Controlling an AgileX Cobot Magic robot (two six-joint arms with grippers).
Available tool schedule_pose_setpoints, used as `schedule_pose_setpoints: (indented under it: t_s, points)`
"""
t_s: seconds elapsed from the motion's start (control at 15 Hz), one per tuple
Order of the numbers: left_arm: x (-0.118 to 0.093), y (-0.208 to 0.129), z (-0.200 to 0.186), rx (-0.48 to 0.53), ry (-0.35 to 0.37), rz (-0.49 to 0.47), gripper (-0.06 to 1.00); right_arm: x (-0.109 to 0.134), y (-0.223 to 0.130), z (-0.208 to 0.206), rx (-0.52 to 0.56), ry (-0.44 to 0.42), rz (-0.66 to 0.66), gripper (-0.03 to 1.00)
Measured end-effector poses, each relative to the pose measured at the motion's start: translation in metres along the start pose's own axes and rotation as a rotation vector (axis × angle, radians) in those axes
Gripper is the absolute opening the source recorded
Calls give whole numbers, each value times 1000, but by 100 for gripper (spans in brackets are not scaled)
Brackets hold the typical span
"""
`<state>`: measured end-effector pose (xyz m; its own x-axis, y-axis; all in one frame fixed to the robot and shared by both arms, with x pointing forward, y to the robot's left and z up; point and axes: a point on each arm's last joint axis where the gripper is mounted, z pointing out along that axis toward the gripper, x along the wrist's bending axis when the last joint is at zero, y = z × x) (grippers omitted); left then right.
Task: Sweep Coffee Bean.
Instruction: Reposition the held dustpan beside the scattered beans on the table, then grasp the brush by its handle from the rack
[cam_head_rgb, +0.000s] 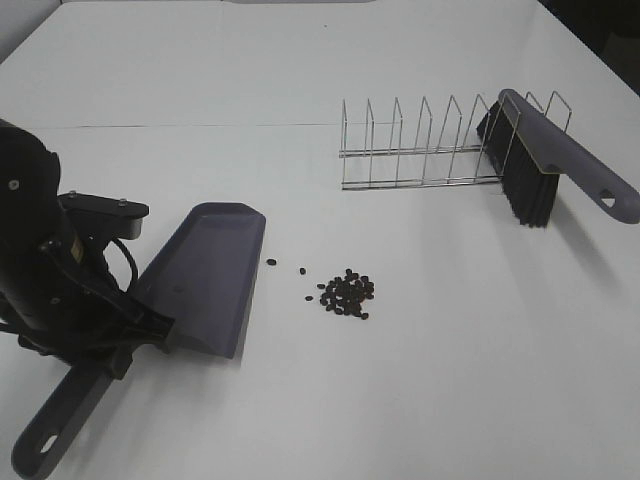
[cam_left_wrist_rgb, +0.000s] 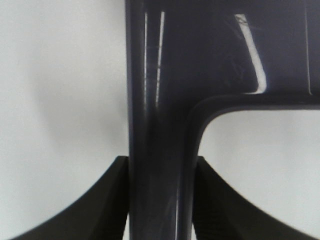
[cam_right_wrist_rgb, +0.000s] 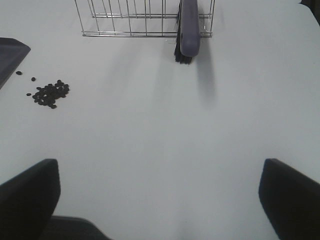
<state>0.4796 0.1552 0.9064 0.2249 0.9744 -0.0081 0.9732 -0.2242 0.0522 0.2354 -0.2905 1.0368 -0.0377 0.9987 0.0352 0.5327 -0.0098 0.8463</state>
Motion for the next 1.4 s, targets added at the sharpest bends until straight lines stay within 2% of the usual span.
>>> schedule_pose_setpoints:
  t_s: [0.47, 0.67, 1.07, 1.27, 1.4]
  points:
    - [0, 2, 0, -24, -1, 6, 31, 0, 1, 1, 6, 0, 1, 98]
    - [0, 2, 0, -27, -2, 5, 31, -2, 36, 16, 172, 6, 17, 98]
    - [0, 3, 0, -29, -3, -19, 31, -4, 122, 58, 354, 30, 38, 98]
    - [-1, 3, 0, -35, -7, -21, 31, -9, 156, 106, 477, 41, 10, 98]
    - [-1, 3, 0, -35, -11, -26, 31, -13, 177, 158, 593, 58, -3, 98]
